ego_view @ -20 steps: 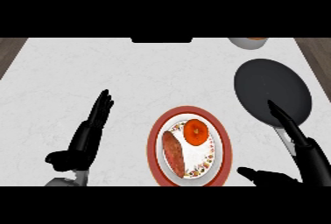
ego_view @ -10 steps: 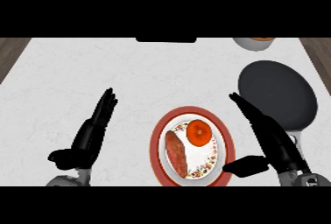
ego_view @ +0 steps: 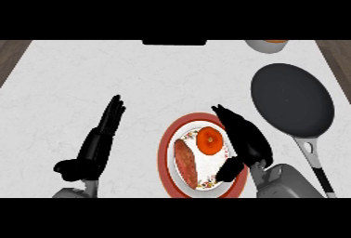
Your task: Pick the squash from the plate and place it in the pan
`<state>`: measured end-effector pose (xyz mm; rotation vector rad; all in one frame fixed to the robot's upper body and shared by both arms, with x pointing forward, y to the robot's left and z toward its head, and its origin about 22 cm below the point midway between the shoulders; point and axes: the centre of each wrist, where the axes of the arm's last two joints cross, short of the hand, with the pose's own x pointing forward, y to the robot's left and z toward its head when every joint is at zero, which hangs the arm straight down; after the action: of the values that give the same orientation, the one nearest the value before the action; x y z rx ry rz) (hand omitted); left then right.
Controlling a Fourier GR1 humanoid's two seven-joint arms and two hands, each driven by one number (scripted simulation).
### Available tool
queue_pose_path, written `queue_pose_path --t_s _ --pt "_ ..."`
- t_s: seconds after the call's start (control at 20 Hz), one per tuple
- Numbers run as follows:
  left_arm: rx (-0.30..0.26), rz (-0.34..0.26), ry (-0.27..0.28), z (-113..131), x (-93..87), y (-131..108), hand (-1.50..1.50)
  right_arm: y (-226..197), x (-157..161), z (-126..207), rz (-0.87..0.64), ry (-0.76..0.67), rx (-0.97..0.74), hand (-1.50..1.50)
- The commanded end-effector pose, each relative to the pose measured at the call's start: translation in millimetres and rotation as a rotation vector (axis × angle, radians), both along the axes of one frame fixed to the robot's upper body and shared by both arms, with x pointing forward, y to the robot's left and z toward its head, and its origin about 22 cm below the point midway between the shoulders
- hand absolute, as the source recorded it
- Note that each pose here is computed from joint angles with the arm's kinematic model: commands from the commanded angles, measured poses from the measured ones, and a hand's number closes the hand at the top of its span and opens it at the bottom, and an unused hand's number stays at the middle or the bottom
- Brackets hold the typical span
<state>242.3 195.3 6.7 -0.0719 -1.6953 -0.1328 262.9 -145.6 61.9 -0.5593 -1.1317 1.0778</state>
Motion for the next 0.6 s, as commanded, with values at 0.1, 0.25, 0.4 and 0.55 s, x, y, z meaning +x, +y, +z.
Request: queue_pose_path --t_s 0.1,0.25,0.4,0.55 --pt "0.005 0.024 -0.008 -7.6 -5.2 -3.2 0.00 19.1 7.9 -14.3 -0.005 0.045 -0.029 -1.50" --pt "0.005 0.019 -0.008 5.4 6.7 1.5 0.00 32.2 13.5 -10.5 -0.019 0.057 -0.029 -1.50" --pt "0.010 0.010 -0.001 1.1 7.4 11.7 0.00 20.7 2.6 -17.0 -0.042 0.048 -0.020 -1.50" --pt "-0.008 0.002 0.007 3.4 9.1 6.3 0.00 10.5 5.4 -36.7 -0.049 0.023 0.003 -1.50"
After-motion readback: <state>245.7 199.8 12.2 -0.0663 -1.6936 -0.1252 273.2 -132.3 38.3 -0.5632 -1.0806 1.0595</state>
